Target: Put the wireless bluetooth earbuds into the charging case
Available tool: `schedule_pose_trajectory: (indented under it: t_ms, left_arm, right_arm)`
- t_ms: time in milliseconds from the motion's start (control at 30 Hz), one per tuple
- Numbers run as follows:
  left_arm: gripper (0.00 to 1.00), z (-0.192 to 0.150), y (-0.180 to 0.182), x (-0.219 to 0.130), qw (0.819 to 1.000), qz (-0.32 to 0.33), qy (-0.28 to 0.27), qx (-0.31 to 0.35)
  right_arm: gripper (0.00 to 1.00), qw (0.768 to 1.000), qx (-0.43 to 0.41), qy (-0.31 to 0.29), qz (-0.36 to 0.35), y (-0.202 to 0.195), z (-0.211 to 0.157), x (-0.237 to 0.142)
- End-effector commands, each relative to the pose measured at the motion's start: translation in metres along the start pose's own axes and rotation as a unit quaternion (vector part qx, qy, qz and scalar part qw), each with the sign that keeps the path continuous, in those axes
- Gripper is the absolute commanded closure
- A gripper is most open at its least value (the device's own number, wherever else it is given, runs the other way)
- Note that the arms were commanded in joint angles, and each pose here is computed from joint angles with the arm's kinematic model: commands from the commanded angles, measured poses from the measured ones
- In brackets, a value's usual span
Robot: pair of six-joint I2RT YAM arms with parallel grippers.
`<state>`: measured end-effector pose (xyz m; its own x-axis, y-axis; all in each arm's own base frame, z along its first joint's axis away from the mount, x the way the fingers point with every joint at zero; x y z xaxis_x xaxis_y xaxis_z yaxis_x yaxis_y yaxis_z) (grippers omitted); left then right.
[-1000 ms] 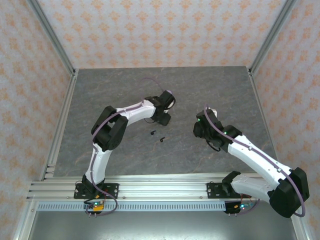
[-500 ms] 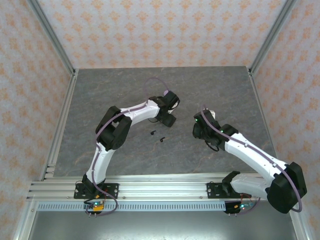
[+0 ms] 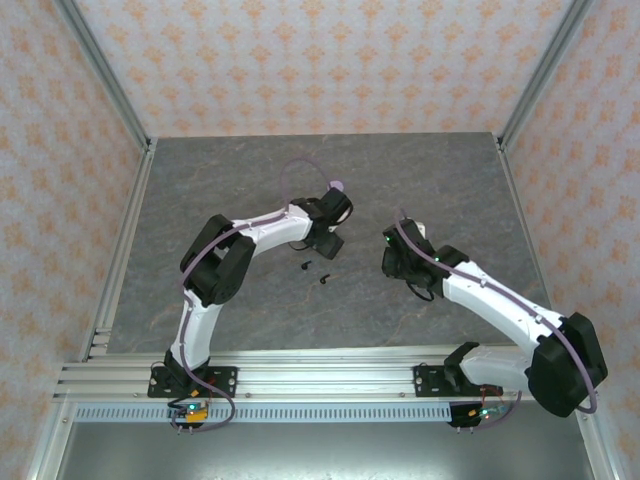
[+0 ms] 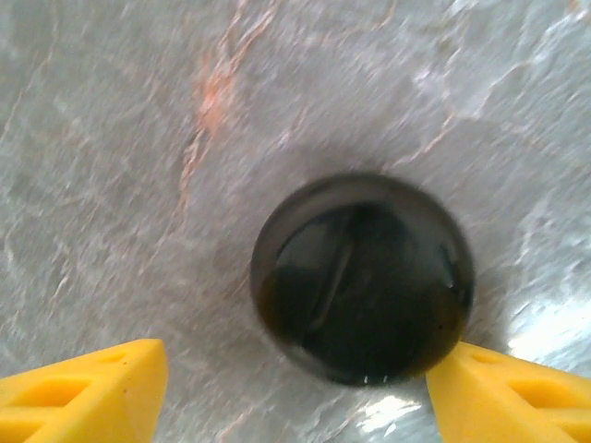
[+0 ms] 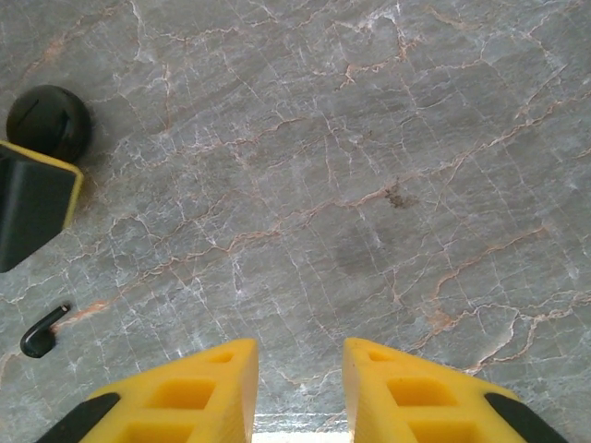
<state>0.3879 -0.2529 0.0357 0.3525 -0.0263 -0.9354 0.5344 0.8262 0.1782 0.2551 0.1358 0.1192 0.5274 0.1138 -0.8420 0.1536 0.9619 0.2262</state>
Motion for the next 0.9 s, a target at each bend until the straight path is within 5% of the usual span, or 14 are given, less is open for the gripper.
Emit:
schedule_pose_trajectory:
  t_ms: [0, 400, 667, 867]
  left_arm:
    - [0.29, -0.016, 0.026, -0.009, 0.999, 0.023, 0.015, -0.031]
    - [0.3, -0.023, 0.043, -0.039, 0.993, -0.027, -0.043, -0.11]
    - [0.4, -0.004, 0.055, -0.049, 0.953, -0.162, -0.116, -0.228]
    - [0.44, 0.014, 0.047, -0.028, 0.935, -0.236, -0.096, -0.247]
  right_arm:
    - [0.69, 1.0, 0.004, 0.003, 0.004, 0.005, 0.003, 0.005]
    - [0.69, 0.997, -0.023, 0.047, 0.054, 0.051, 0.014, 0.033]
    - [0.7, 0.985, 0.04, 0.105, 0.134, 0.096, 0.032, 0.07]
    - [0.69, 0.968, 0.112, 0.118, 0.191, 0.117, 0.039, 0.094]
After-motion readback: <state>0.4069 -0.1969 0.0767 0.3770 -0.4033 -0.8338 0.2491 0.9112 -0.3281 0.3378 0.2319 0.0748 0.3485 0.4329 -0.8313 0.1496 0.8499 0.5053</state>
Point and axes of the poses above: each hand's point on the last joint's axis, 136 mm out from that joint toward the fingers, its own x axis out along the fingers, its own y axis along the line the jaws close on, z = x × y, the point moved 1 cm from there along -x, back along the fingers, and after that the axes turned 5 degrees about x, right-handed, at the moved point
